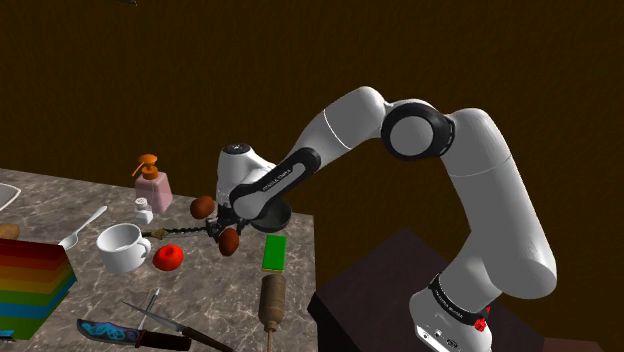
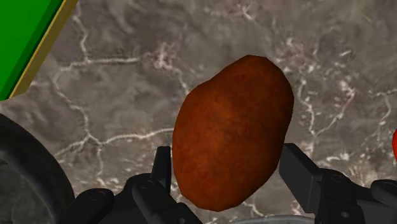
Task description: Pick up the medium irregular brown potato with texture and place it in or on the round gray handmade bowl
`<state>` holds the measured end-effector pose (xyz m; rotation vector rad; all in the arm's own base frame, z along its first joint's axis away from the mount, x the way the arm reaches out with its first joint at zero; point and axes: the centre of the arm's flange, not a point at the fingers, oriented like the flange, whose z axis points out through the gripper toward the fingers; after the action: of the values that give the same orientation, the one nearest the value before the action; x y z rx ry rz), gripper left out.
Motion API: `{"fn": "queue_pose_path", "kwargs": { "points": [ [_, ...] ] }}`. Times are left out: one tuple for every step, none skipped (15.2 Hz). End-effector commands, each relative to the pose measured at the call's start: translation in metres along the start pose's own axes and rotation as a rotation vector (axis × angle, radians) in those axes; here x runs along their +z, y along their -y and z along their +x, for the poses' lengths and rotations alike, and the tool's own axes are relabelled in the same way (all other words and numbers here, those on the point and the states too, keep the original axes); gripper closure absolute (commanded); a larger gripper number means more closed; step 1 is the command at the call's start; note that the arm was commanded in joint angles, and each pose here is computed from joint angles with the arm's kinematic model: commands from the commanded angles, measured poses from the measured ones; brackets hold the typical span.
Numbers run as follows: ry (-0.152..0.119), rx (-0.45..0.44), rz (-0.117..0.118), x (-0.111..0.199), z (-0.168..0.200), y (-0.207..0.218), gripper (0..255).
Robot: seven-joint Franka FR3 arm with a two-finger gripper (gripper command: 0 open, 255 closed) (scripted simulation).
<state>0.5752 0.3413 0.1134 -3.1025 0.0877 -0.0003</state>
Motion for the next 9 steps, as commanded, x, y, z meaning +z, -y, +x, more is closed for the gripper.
{"fn": "queue_pose_path", "kwargs": {
  "points": [
    [0.0,0.0,0.0,-0.009,0.0,0.0,255],
    [0.0,0.0,0.0,-0.014,0.0,0.001,255],
    [0.0,0.0,0.0,-0.02,0.0,0.001,255],
    [0.0,0.0,0.0,-0.025,0.0,0.001,255],
    [0.0,0.0,0.0,-0.03,0.0,0.001,255],
    [0.0,0.0,0.0,-0.036,0.0,0.001,255],
    [0.0,0.0,0.0,-0.041,0.0,0.002,255],
    [0.0,0.0,0.0,-0.046,0.0,0.002,255],
    [0.0,0.0,0.0,-0.051,0.0,0.002,255]
  ]
}}
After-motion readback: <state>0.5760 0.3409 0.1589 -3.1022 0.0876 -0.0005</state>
